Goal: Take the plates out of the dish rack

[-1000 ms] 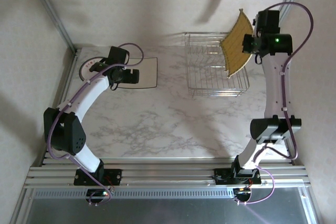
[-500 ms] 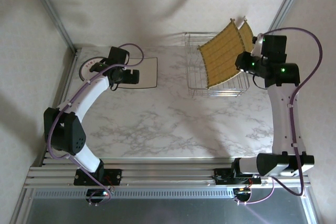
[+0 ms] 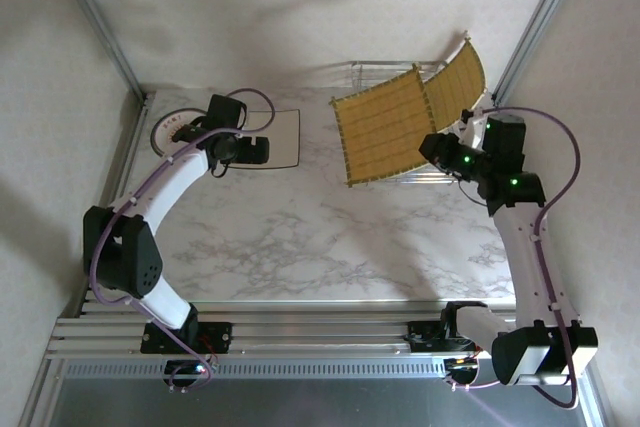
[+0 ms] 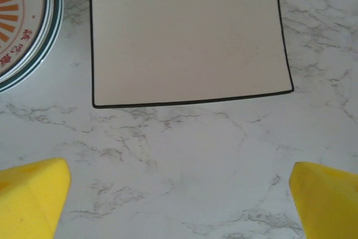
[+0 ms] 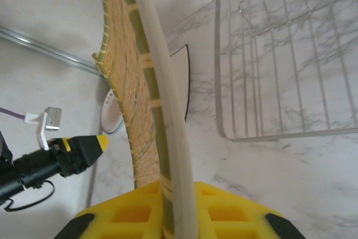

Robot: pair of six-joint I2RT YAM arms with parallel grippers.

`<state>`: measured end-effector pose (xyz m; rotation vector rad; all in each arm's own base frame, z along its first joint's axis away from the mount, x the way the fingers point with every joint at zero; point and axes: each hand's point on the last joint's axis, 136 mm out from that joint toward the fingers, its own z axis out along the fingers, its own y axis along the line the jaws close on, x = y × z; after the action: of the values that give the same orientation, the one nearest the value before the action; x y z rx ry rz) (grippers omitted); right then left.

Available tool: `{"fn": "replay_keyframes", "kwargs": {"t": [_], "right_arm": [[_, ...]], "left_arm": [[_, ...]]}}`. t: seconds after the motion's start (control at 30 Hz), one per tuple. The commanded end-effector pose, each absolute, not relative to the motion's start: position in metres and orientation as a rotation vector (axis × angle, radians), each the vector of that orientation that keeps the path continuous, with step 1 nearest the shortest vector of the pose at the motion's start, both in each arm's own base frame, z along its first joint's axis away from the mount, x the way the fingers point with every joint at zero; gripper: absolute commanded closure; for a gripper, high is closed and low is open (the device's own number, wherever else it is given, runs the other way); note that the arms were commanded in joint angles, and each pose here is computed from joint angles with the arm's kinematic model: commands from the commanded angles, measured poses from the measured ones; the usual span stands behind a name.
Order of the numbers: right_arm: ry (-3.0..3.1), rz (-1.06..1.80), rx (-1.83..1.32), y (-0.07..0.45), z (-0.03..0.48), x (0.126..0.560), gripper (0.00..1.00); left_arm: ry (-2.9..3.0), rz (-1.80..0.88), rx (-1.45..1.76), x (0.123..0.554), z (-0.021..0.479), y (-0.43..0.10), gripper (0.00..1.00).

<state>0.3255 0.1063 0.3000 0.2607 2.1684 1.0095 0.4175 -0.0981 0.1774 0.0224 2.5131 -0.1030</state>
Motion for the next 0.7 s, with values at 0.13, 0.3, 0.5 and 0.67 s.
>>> {"fn": "replay_keyframes", "kwargs": {"t": [0.13,0.3,0.5,0.67], "right_arm": [[1.966,1.279,0.238,0.128,0.318,0.336,1.0],[1.948,1.36,0.225,0.136,0.306,0.338,1.0],[1.918,1.436,0.22,0.145,0.307,0.345,1.0],[1.904,1.454,0.189,0.156,0.315,0.35,1.0]], "left_arm": [[2.359,-0.477,0.142,0.41,0.22,-0.147,0.0],[2.249,-0.801,0.238,0.399,0.242,-0.187,0.0],[2.114,-1.16,0.323,0.385,0.258,-0.219,0.0],[2.003,-1.349,0.328,0.384,0.278,-0.234,0.01]]}}
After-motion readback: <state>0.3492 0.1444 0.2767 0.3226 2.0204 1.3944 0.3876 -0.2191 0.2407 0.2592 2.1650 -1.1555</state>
